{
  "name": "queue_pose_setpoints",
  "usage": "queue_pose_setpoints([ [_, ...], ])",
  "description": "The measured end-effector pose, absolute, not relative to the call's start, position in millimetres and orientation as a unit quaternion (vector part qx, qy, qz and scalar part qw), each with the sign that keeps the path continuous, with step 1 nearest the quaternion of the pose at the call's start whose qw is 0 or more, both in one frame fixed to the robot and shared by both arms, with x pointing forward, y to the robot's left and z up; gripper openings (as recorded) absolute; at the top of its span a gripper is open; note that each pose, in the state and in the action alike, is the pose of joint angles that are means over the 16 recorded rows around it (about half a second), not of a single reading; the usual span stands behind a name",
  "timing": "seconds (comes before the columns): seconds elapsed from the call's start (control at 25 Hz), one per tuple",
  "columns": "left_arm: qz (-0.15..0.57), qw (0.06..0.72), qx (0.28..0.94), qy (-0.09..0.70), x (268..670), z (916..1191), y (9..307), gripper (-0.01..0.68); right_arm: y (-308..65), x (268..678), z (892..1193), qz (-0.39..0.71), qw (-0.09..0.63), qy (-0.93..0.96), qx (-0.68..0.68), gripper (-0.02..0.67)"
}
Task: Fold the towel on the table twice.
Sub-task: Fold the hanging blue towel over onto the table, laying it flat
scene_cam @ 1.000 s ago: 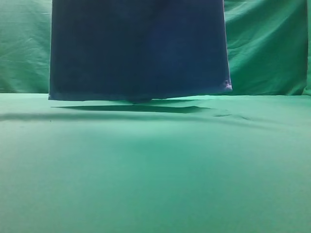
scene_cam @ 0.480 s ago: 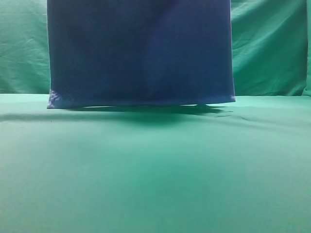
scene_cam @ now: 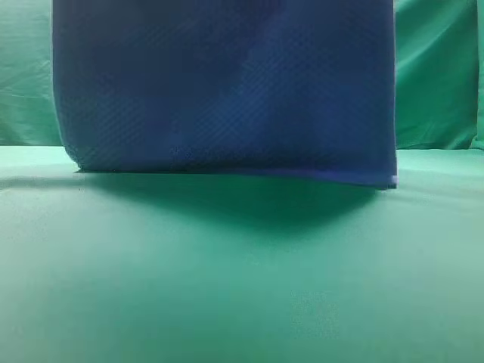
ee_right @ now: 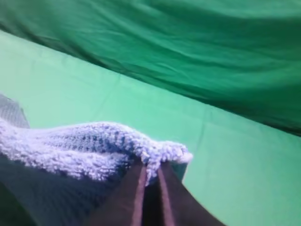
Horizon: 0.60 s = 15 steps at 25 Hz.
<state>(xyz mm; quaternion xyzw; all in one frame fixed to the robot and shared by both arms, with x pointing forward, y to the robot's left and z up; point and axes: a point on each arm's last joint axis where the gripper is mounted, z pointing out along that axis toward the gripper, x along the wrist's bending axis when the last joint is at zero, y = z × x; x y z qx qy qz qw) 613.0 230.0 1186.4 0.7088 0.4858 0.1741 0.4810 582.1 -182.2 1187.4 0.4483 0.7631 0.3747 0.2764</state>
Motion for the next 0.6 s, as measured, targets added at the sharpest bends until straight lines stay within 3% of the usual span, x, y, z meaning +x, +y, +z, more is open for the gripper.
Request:
queue_pose_setpoints([
  [0.6, 0.122, 0.465, 0.704, 0.522, 510, 1152, 236, 0.0, -205, 491, 1145, 0.373, 0.215, 0.769, 0.472, 0.0],
])
